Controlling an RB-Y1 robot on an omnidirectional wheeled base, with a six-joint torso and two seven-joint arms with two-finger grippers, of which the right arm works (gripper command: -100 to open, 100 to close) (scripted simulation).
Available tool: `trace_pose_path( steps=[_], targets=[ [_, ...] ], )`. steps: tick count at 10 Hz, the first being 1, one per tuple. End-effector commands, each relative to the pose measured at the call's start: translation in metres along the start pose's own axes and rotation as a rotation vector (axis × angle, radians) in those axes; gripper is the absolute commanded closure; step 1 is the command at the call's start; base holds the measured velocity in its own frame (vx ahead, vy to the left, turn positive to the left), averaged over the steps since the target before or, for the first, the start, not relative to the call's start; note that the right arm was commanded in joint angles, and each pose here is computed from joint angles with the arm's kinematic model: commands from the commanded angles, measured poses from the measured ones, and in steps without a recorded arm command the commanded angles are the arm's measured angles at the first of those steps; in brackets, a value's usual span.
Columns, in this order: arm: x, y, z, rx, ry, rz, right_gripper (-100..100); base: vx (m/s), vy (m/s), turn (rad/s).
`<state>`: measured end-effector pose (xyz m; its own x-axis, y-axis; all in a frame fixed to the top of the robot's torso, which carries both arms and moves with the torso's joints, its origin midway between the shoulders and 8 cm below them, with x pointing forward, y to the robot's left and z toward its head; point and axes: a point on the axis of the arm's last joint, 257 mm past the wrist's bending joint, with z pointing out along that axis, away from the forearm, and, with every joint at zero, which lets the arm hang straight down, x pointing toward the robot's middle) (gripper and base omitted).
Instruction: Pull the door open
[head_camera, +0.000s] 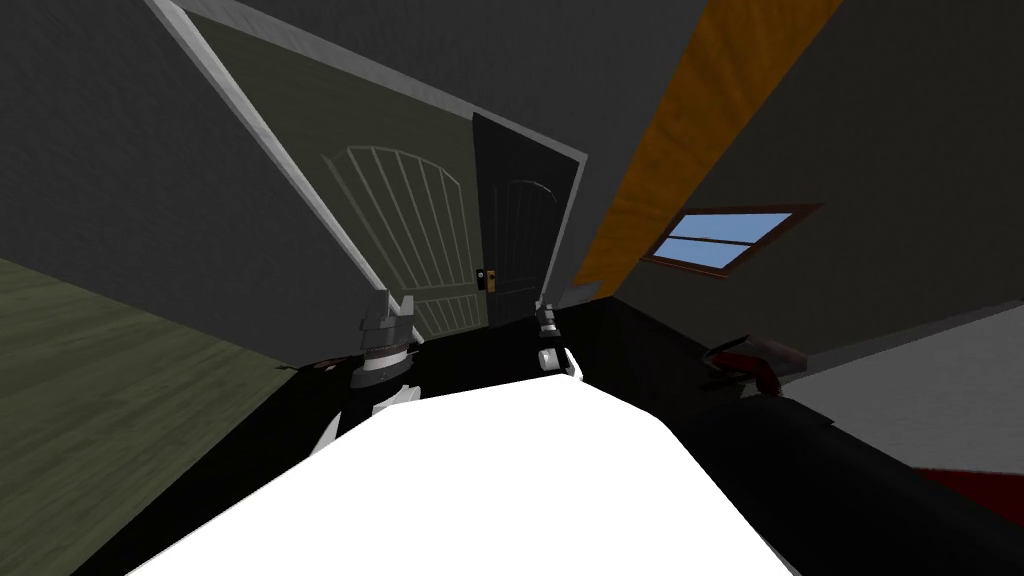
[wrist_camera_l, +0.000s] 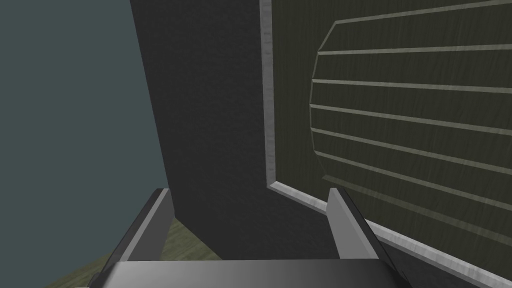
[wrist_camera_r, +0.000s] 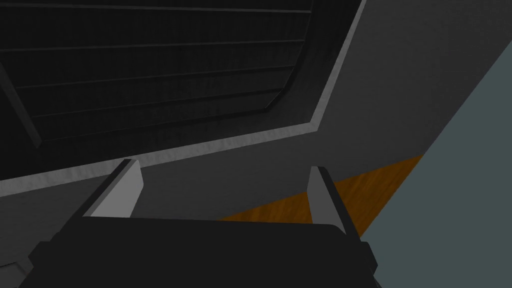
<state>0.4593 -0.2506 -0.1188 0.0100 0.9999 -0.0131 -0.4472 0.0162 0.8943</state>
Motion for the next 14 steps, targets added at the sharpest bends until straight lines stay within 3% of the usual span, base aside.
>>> trace_pose_path(
  steps=[1, 14],
  targets=[
    [-0.001, -0.014, 0.0027, 0.027, 0.004, 0.001, -100, 0.107, 0.039, 0.058],
    [-0.005, -0.119, 0.0204, 0.234, 0.017, 0.009, -100, 0.107, 0.045, 0.057]
  ],
)
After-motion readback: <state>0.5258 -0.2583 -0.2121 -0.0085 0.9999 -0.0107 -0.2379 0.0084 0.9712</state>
